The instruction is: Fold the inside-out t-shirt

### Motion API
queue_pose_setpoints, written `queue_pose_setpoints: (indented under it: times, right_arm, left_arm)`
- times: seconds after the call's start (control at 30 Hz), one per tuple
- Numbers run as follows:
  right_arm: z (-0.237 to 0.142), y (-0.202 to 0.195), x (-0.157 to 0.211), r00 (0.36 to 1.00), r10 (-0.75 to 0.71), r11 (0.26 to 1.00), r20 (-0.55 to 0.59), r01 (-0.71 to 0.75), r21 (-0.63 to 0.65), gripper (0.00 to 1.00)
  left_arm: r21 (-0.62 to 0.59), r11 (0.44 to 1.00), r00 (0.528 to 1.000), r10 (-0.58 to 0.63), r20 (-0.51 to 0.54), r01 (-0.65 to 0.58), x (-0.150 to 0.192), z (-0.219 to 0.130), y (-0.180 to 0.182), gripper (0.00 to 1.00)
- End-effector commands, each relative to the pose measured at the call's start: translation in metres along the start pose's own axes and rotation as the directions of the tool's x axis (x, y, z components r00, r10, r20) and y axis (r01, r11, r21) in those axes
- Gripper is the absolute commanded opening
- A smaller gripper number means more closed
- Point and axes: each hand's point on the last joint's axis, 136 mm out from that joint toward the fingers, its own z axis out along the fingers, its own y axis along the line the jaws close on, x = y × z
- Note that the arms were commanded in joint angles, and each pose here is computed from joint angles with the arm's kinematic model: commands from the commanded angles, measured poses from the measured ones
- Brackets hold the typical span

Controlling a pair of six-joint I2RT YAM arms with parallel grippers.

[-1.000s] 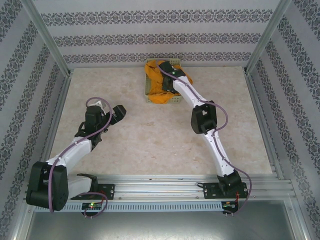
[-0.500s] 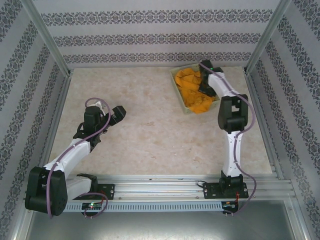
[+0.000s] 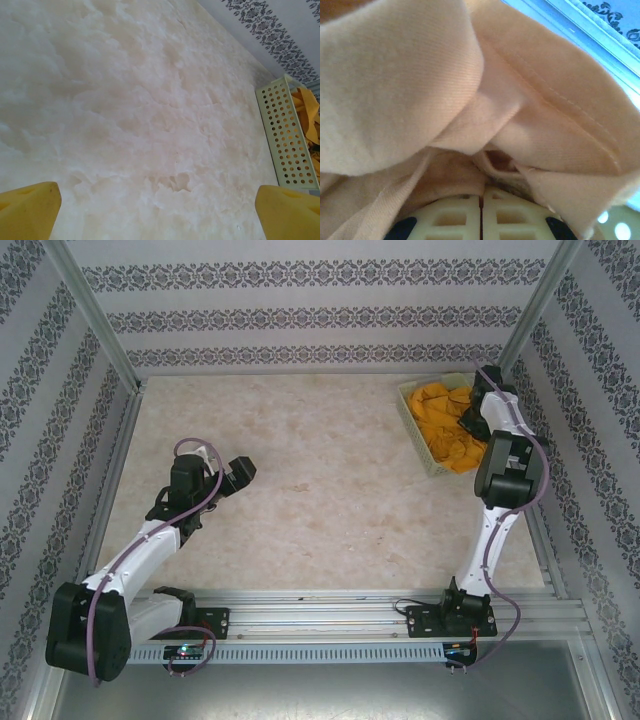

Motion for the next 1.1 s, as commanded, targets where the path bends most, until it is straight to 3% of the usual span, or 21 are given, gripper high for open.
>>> queue_pose_setpoints:
  times: [0.0, 0.37, 0.6, 1.07]
  right_arm:
    - [-0.041, 0.021, -0.013, 0.997, 0.037, 0.992, 0.064, -0.029, -0.123, 0.0]
    - [-0.183, 0.059, -0.019, 0.941, 0.046, 0.896, 0.336, 0.11, -0.43, 0.0]
    - [-0.263, 0.072, -0.002, 0.868, 0.074, 0.827, 0.491, 0.222, -0.517, 0.0]
    - [-0.468, 0.045, 0.024, 0.601, 0.201, 0.709, 0.774, 0.456, -0.538, 0.0]
  left_arm:
    - [0.009, 1.0, 1.0, 0.011, 0.004, -0.011, -0.005, -0.005, -0.012, 1.0]
    - [0.008, 0.999, 0.998, 0.048, -0.033, -0.048, 0.004, -0.006, -0.021, 1.0]
    - [0.018, 0.998, 0.997, 0.061, -0.046, -0.061, 0.011, -0.007, -0.024, 1.0]
    - [0.05, 0.996, 0.996, 0.08, -0.045, -0.077, 0.017, -0.016, -0.031, 1.0]
